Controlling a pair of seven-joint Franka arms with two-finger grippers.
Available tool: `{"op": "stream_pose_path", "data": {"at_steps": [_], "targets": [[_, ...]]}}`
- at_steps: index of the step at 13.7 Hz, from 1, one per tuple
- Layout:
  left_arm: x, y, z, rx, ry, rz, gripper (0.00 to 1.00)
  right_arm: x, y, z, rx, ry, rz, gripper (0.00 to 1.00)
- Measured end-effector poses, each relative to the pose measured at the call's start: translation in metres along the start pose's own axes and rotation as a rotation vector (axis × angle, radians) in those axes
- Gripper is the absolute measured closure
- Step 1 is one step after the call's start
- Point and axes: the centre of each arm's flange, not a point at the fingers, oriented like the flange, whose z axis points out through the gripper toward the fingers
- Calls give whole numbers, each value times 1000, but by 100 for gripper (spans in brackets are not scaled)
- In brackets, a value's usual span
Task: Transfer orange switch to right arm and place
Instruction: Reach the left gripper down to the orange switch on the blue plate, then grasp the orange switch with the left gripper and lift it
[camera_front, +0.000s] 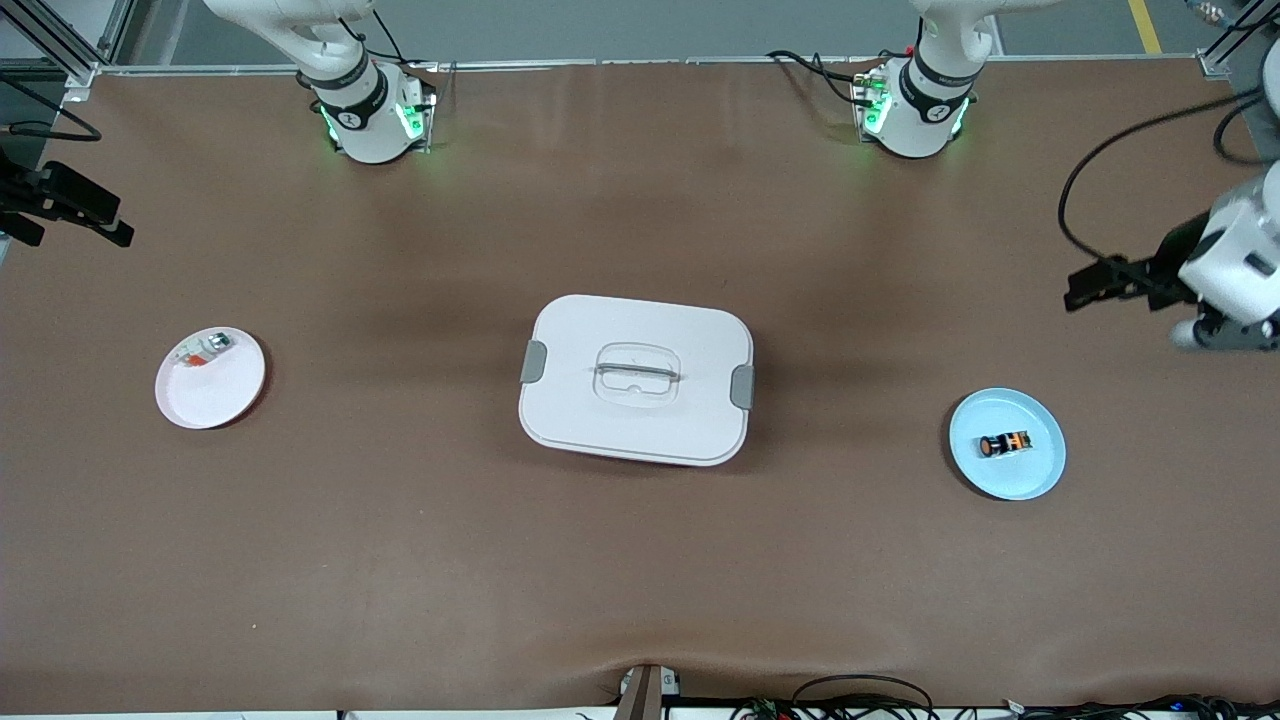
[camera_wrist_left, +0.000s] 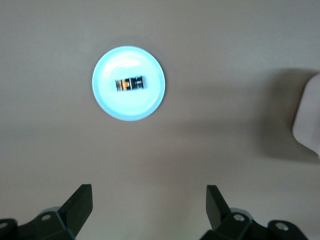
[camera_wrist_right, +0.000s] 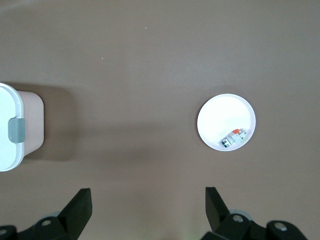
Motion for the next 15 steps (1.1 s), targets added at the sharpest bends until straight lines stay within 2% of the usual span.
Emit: {"op": "stream_pose_path", "data": {"at_steps": [4, 9, 15], "targets": [[29, -15, 86, 27, 41, 61, 0, 0, 3, 0, 0, 0, 5, 0], [45, -58, 187, 25, 99, 11, 0, 0, 4, 0, 0, 0, 6, 0], [64, -66, 279, 5, 131, 1, 0, 0, 5, 0, 0, 1, 9, 0]]}}
